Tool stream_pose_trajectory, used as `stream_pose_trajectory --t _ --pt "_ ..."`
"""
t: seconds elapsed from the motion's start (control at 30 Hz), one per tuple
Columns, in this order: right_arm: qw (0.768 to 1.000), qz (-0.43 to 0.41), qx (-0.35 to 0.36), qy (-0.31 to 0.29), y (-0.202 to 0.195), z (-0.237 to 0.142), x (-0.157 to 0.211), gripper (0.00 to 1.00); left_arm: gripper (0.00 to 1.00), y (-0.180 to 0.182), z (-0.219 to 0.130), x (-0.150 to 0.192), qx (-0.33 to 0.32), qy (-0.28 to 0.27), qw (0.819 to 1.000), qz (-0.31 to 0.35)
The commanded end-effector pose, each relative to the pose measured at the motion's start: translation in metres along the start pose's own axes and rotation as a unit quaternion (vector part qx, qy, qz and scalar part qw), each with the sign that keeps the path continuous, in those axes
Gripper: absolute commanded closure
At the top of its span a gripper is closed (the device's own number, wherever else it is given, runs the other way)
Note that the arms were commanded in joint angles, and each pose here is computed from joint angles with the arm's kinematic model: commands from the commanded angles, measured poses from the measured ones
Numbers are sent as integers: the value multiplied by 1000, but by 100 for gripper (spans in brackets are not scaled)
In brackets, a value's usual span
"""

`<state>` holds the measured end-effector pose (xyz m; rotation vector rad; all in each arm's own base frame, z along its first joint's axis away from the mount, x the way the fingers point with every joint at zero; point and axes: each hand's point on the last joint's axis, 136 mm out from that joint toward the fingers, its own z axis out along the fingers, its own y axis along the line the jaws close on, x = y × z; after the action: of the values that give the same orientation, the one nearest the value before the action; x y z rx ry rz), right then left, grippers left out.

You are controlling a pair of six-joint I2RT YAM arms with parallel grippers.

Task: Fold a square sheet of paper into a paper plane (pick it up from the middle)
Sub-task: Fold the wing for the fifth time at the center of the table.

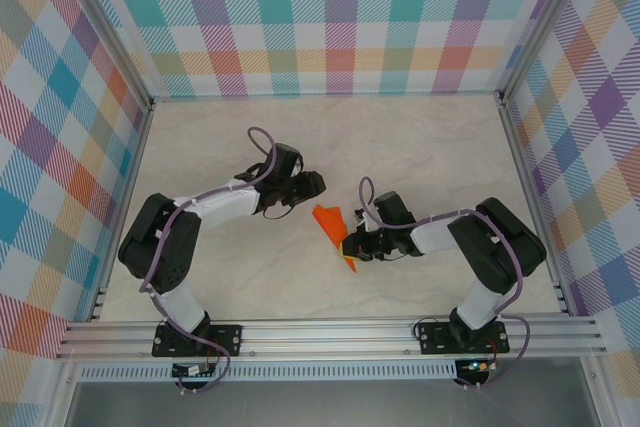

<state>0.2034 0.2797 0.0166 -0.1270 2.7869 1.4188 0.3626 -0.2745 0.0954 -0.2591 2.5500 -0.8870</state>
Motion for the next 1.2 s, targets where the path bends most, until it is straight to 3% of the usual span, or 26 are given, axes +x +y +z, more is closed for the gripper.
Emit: stream_pose_trajectory --t 0.0,0.17,0.57,0.9,1.17 --pt "997 42 50 28 -30 5 22 91 53 -30 2 32 57 43 997 14" --pt "997 46 52 26 -31 6 21 91 54 -44 20 62 77 77 994 32" --pt "999 32 26 18 -7 -1 14 89 54 19 56 88 -7 87 996 20" --pt "1000 -2 -5 -1 34 -18 -3 85 54 41 64 101 -31 97 995 20" --pt "999 28 25 25 5 -5 9 84 55 45 65 102 -38 101 994 19"
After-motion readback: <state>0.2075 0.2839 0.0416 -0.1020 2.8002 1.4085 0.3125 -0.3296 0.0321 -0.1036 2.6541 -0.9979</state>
